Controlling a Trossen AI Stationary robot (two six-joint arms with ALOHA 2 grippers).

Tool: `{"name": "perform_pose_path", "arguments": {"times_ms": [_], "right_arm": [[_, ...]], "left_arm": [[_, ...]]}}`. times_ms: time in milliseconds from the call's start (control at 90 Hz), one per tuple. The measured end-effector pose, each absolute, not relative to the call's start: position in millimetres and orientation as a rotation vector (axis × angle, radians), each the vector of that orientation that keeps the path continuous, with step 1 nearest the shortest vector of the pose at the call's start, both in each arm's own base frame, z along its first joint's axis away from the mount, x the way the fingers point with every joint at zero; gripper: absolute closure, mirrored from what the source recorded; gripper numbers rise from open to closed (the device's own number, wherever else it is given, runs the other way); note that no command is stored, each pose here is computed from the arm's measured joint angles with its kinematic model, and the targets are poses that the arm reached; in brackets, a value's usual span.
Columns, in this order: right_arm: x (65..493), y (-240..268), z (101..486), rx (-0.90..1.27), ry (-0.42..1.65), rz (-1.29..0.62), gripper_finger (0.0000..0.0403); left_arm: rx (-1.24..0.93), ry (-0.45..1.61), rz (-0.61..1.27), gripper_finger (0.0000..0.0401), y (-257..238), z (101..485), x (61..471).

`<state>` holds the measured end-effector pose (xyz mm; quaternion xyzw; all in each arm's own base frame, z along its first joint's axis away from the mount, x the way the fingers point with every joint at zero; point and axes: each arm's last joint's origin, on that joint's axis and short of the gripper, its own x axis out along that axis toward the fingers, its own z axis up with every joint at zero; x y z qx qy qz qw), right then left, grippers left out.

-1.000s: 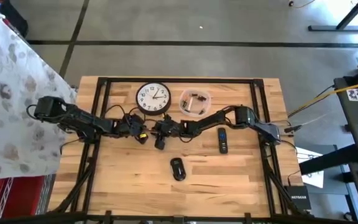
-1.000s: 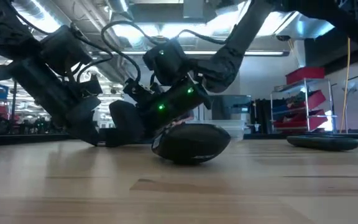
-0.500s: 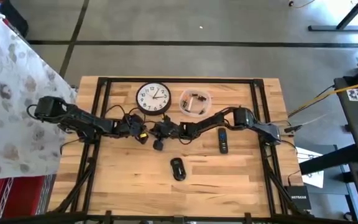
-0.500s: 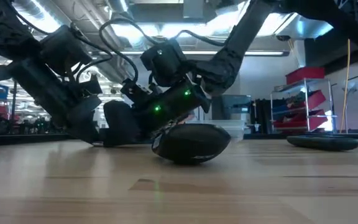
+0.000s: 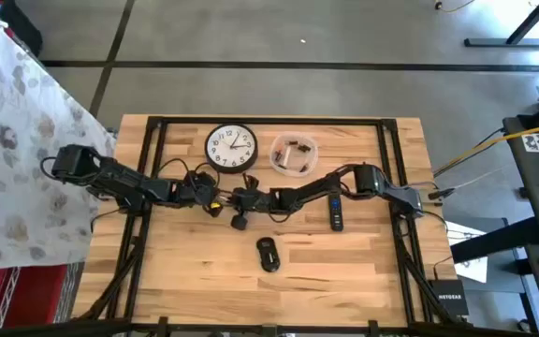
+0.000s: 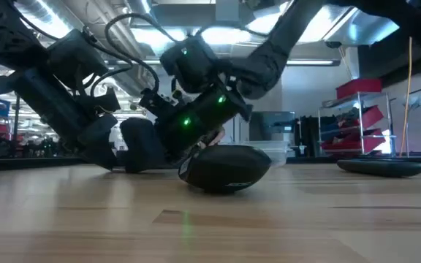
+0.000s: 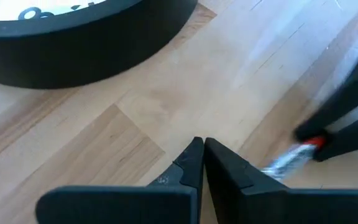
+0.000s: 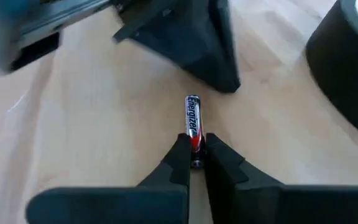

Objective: Insert battery
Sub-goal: Insert the silver battery into the computer mouse

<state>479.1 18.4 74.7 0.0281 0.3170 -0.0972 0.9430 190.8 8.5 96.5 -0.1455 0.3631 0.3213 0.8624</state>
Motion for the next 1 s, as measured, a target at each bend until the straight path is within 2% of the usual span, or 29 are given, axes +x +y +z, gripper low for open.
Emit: {"name": "perform_pose_path", "arguments": {"times_ms": [122, 278, 456, 700, 800, 1000], "right_arm": [[473.4, 19.8, 81.1, 0.069, 0.729, -0.142, 0.0383], [473.3, 20.5, 81.0, 0.041, 0.736, -0.078, 0.0358], [473.2, 21.3, 81.0, 0.043, 0.735, -0.094, 0.036], [472.9, 13.2, 85.0, 0.049, 0.736, -0.084, 0.0354], [470.0, 9.3, 92.4, 0.028, 0.761, -0.093, 0.0331], [457.1, 0.5, 113.4, -0.07, 0.853, -0.212, 0.0259]], "left_arm": [[-0.272, 0.759, 0.593, 0.04, 2.3, 97.4, 193.1], [-0.29, 0.706, 0.504, 0.04, -5.5, 101.4, 199.0], [-0.334, 0.721, 0.411, 0.04, -8.3, 101.1, 201.5], [-0.37, 0.696, 0.417, 0.04, -12.6, 91.1, 208.5], [-0.371, 0.677, 0.4, 0.04, -15.8, 88.3, 211.9], [-0.397, 0.662, 0.387, 0.04, -21.8, 82.3, 215.5]]}}
